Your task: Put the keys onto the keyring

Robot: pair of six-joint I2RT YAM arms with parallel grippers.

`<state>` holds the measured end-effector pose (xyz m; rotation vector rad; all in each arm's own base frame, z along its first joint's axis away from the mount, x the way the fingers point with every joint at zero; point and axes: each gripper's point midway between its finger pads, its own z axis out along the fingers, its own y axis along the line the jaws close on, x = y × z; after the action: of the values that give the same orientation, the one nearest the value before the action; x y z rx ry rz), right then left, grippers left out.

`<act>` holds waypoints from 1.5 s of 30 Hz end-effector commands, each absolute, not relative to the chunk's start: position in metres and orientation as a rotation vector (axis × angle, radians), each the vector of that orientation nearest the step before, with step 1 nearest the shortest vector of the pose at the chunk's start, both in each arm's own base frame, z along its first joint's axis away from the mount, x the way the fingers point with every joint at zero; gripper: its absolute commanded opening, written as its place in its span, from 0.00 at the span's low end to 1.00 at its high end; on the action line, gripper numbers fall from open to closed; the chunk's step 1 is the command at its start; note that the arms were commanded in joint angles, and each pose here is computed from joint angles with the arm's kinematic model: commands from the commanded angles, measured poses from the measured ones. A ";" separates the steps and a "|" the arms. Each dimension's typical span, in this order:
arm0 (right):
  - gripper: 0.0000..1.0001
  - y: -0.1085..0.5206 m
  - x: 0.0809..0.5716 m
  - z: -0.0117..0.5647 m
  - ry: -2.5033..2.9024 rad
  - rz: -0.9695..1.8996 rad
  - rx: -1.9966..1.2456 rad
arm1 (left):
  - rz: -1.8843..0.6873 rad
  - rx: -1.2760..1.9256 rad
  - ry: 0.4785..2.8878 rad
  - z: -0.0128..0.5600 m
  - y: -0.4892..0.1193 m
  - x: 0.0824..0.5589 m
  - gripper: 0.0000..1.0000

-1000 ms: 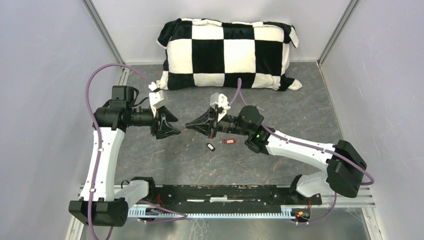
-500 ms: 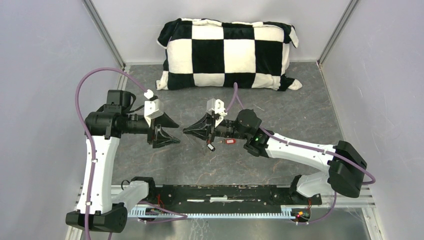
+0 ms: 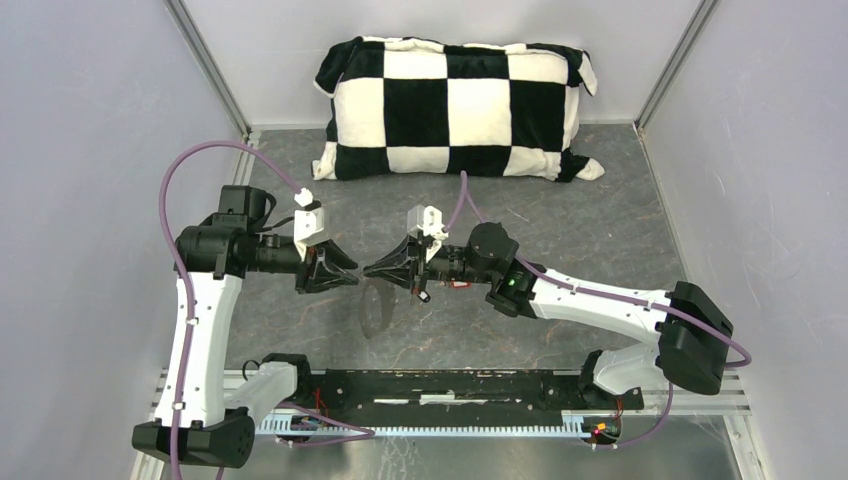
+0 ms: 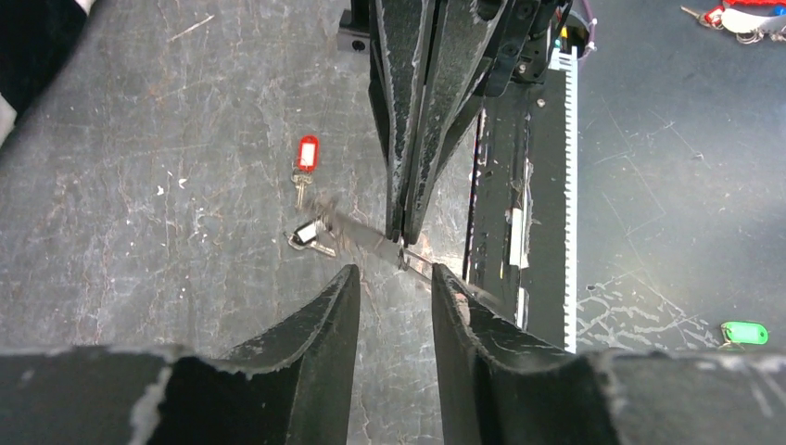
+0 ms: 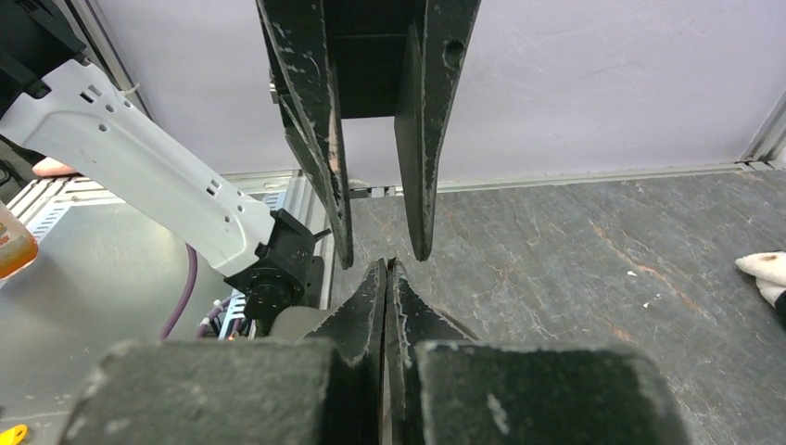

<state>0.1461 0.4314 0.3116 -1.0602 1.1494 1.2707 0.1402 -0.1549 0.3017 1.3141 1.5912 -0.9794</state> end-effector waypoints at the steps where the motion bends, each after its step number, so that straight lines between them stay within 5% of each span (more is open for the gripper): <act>1: 0.00 0.432 0.140 0.359 1.013 1.269 -1.026 | -0.940 1.359 1.567 0.295 -0.153 0.135 0.40; 21: 0.00 0.445 0.133 0.358 1.013 1.263 -1.067 | -0.964 1.372 1.528 0.302 -0.158 0.130 0.32; 33: 0.00 0.443 0.136 0.351 1.034 1.235 -1.073 | -0.885 1.396 1.515 0.309 -0.154 0.128 0.53; 45: 0.00 0.445 0.130 0.352 1.024 1.262 -1.089 | -0.896 1.416 1.505 0.306 -0.156 0.132 0.28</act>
<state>0.1354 0.4426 0.3193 -1.1129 1.1243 1.2441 0.1291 -0.1538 0.2973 1.3810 1.5711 -0.9239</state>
